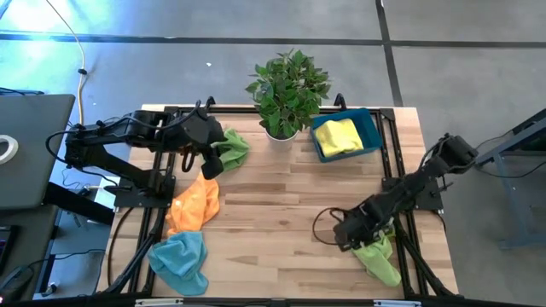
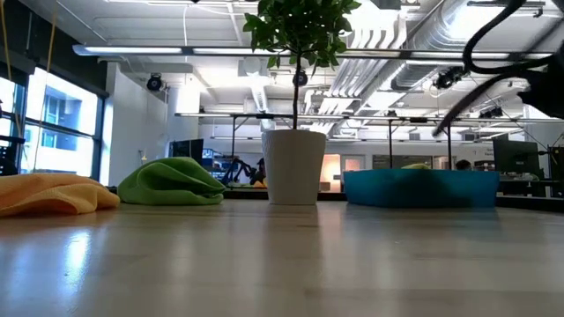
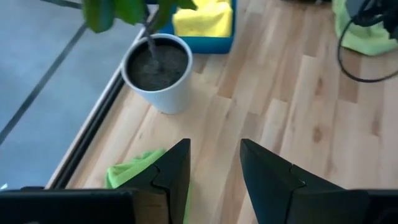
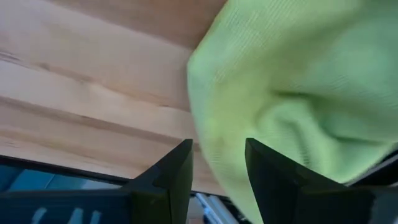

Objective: Sort microfiber towel by color & place in baskets
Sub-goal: Fold the light green towel

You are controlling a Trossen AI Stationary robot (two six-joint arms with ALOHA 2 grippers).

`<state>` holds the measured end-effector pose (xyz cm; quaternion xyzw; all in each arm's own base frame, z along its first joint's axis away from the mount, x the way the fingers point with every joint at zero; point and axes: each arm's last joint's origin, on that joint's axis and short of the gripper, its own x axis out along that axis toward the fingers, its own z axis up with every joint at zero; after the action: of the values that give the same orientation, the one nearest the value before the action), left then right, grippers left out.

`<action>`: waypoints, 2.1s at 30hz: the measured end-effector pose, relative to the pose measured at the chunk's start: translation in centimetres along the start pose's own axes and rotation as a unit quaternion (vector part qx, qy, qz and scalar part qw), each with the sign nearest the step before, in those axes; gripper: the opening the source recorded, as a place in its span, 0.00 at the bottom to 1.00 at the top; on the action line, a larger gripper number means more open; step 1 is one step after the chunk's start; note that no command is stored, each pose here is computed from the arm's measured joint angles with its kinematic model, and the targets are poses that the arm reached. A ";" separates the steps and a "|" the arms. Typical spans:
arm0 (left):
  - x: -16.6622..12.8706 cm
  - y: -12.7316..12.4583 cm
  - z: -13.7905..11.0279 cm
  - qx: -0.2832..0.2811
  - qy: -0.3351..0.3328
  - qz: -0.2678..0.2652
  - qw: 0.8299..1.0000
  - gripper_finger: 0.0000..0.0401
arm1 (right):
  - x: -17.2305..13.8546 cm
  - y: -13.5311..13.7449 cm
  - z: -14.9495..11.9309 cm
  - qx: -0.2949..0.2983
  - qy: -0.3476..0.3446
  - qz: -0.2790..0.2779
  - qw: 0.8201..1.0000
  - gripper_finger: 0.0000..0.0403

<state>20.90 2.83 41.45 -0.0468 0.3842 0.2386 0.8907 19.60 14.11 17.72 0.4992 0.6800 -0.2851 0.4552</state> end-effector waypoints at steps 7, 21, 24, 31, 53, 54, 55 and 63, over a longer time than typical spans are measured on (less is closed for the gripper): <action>-0.1 -0.3 -0.1 0.034 0.003 -0.024 0.999 0.33 | 1.6 0.4 -0.2 0.021 -0.002 -0.016 1.000 0.34; -0.6 -1.8 -0.4 0.063 0.000 -0.051 0.997 0.33 | 4.8 3.0 2.2 -0.010 0.002 0.003 1.000 0.34; -0.7 -2.1 -0.5 0.060 -0.001 -0.057 0.997 0.33 | 5.1 4.1 2.6 -0.030 0.014 0.037 0.999 0.34; -1.0 -2.8 -0.7 0.064 -0.002 -0.069 0.996 0.33 | 3.9 6.3 3.6 -0.082 -0.096 0.110 0.986 0.34; -1.7 -4.2 -1.2 0.083 -0.005 -0.097 0.992 0.33 | -2.8 11.0 1.4 -0.240 -0.308 0.106 0.915 0.34; -1.8 -4.3 -1.2 0.085 -0.005 -0.098 0.992 0.33 | -2.9 10.9 1.3 -0.237 -0.302 0.101 0.918 0.34; -1.8 -4.3 -1.2 0.086 -0.006 -0.099 0.991 0.33 | -2.9 10.9 1.1 -0.236 -0.291 0.096 0.922 0.34; -2.1 -4.8 -1.4 0.085 -0.006 -0.110 0.990 0.33 | -2.0 10.0 -0.5 -0.209 -0.172 0.073 0.960 0.34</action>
<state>20.95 -2.64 41.43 -0.0111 0.3906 0.1062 0.9143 29.02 17.05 20.41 0.3849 0.5970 -0.1845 0.6793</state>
